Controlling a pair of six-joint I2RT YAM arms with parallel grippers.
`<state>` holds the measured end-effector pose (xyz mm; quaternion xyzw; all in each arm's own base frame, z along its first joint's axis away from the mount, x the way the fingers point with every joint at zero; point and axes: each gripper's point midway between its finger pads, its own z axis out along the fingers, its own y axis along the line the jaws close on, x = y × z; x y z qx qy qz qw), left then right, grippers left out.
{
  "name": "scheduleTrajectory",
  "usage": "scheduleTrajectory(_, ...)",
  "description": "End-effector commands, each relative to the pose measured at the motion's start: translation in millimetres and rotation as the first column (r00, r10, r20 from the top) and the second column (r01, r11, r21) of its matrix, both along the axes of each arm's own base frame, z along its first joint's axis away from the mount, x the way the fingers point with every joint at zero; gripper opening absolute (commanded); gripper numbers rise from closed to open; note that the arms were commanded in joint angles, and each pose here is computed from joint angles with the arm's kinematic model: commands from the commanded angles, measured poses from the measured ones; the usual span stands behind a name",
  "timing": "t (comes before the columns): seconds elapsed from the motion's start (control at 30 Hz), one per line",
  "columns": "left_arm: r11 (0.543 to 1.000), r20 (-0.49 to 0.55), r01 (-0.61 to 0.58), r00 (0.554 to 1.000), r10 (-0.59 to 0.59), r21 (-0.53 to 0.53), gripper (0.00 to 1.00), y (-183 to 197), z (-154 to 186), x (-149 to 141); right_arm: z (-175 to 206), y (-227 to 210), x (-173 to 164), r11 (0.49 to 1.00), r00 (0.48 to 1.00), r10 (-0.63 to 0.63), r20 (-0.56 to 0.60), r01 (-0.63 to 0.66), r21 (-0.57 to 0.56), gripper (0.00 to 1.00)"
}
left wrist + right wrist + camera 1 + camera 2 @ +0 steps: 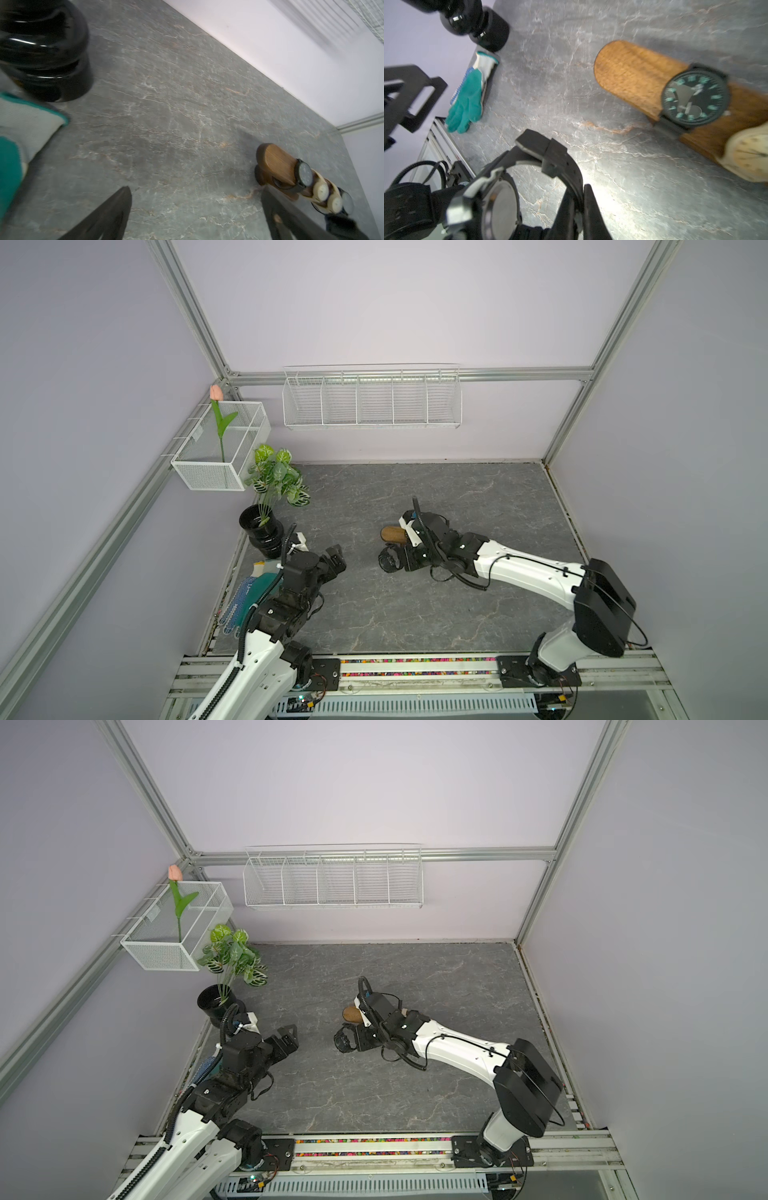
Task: Place watch on stand
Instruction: Pick up the watch at the center of the board.
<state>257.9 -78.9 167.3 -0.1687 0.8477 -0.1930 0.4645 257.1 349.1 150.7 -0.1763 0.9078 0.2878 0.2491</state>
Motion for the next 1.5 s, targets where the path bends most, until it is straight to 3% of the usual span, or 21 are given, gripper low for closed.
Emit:
scheduleTrajectory(0.0,0.985,0.139,0.159,0.979,-0.149,-0.063,1.00,-33,51,12,19,-14,10,0.997,0.998,-0.055,0.038,0.053,0.063,0.09)
scheduleTrajectory(0.07,0.970,0.165,0.234,0.961,-0.221,-0.068,1.00,-50,63,12,25,-22,14,0.994,0.995,-0.075,0.061,0.070,0.081,0.10)
scheduleTrajectory(0.27,0.885,0.256,0.465,0.854,-0.453,0.017,0.98,-121,82,-7,35,-42,22,0.986,0.986,-0.133,0.102,0.121,0.117,0.10)
scheduleTrajectory(0.6,0.755,0.334,0.656,0.713,-0.617,-0.004,0.94,-181,90,-26,48,-49,23,0.981,0.972,-0.145,0.186,0.117,0.155,0.10)
scheduleTrajectory(0.9,0.698,0.336,0.715,0.667,-0.665,-0.041,0.89,-200,86,-29,52,-49,22,0.984,0.958,-0.146,0.248,0.116,0.132,0.10)
scheduleTrajectory(1.1,0.689,0.307,0.723,0.667,-0.679,-0.047,0.85,-205,79,-27,58,-42,19,0.986,0.947,-0.134,0.291,0.100,0.130,0.10)
scheduleTrajectory(1.27,0.698,0.299,0.715,0.677,-0.673,-0.049,0.79,-205,77,-25,62,-38,16,0.987,0.941,-0.129,0.314,0.092,0.132,0.11)
scheduleTrajectory(1.47,0.684,0.286,0.727,0.667,-0.688,-0.053,0.63,-210,73,-25,64,-36,14,0.989,0.933,-0.122,0.337,0.085,0.121,0.11)
